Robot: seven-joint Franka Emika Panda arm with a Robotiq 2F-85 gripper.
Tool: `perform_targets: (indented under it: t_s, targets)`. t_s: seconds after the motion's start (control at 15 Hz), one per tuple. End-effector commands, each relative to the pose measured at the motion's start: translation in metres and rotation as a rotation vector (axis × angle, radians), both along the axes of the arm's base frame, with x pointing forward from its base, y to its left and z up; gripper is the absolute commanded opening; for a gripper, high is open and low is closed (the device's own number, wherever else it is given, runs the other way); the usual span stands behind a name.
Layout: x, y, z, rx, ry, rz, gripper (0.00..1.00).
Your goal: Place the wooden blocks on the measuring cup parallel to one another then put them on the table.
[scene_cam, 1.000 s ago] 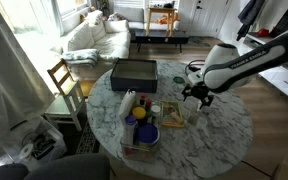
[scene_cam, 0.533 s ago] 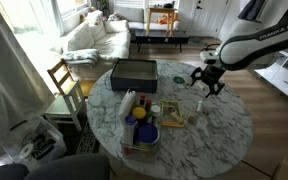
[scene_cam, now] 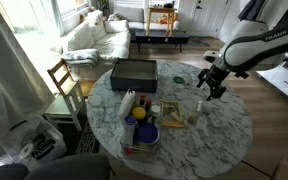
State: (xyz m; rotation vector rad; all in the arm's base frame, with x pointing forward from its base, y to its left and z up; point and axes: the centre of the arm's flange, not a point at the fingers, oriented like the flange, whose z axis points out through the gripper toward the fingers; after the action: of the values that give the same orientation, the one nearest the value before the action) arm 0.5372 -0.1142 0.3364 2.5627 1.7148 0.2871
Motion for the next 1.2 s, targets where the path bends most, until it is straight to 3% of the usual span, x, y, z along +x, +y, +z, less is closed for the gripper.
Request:
perform_targets:
  t_s: [0.0,0.47,0.87,0.93,1.13]
  targets:
    - [-0.013,0.007,-0.011,0.030,0.033,-0.202,1.00]
    - [-0.021,0.011,-0.016,0.046,0.054,-0.420,1.00]
    - [-0.027,0.011,-0.004,0.019,0.037,-0.452,1.00]
    - [-0.012,0.009,-0.010,0.039,0.056,-0.429,1.00]
    - [-0.015,0.008,-0.004,0.032,0.047,-0.438,1.00]
